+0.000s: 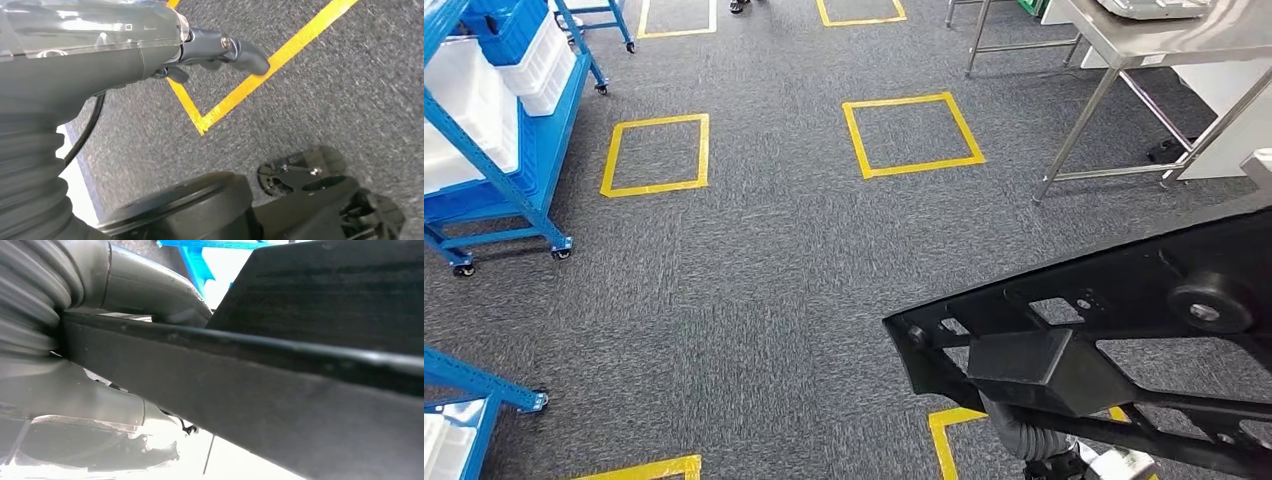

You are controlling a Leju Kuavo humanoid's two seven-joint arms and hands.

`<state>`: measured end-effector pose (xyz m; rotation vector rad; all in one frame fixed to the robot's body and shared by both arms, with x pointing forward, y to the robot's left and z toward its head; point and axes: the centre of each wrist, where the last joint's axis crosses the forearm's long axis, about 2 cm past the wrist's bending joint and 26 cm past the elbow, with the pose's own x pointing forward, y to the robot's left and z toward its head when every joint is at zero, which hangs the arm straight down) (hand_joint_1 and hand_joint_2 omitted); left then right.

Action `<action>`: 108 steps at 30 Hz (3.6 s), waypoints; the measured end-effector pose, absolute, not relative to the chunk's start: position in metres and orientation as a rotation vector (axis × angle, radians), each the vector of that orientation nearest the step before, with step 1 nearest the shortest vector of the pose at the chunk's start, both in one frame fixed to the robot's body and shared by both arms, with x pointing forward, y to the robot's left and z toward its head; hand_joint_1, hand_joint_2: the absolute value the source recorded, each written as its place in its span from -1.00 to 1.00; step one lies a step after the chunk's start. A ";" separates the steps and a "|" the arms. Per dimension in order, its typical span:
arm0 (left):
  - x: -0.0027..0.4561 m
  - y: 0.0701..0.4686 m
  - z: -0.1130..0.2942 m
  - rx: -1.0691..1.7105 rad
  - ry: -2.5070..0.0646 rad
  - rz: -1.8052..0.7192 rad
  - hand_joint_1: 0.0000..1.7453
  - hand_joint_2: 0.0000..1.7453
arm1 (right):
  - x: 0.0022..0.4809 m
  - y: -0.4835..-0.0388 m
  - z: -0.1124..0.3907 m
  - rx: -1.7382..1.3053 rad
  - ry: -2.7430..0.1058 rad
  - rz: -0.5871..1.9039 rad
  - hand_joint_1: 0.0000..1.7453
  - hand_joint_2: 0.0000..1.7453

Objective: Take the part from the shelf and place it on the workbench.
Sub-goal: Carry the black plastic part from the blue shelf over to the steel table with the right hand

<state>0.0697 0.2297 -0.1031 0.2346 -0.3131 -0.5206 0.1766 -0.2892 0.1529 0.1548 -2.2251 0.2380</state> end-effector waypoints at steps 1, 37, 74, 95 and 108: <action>0.070 0.230 -0.103 0.235 -0.314 -0.521 -1.00 1.00 | 0.176 -0.289 0.152 0.155 -2.223 0.238 1.00 1.00; 0.068 0.228 -0.103 0.220 -0.312 -0.529 -1.00 1.00 | 0.175 -0.291 0.160 0.134 -2.231 0.252 1.00 1.00; 0.066 0.227 -0.103 0.220 -0.321 -0.519 -1.00 1.00 | 0.182 -0.291 0.159 0.169 -2.233 0.265 1.00 1.00; 0.069 0.229 -0.103 0.223 -0.318 -0.519 -1.00 1.00 | 0.182 -0.290 0.159 0.171 -2.233 0.256 1.00 1.00; 0.065 0.228 -0.104 0.218 -0.314 -0.522 -1.00 1.00 | 0.182 -0.290 0.159 0.173 -2.231 0.254 1.00 1.00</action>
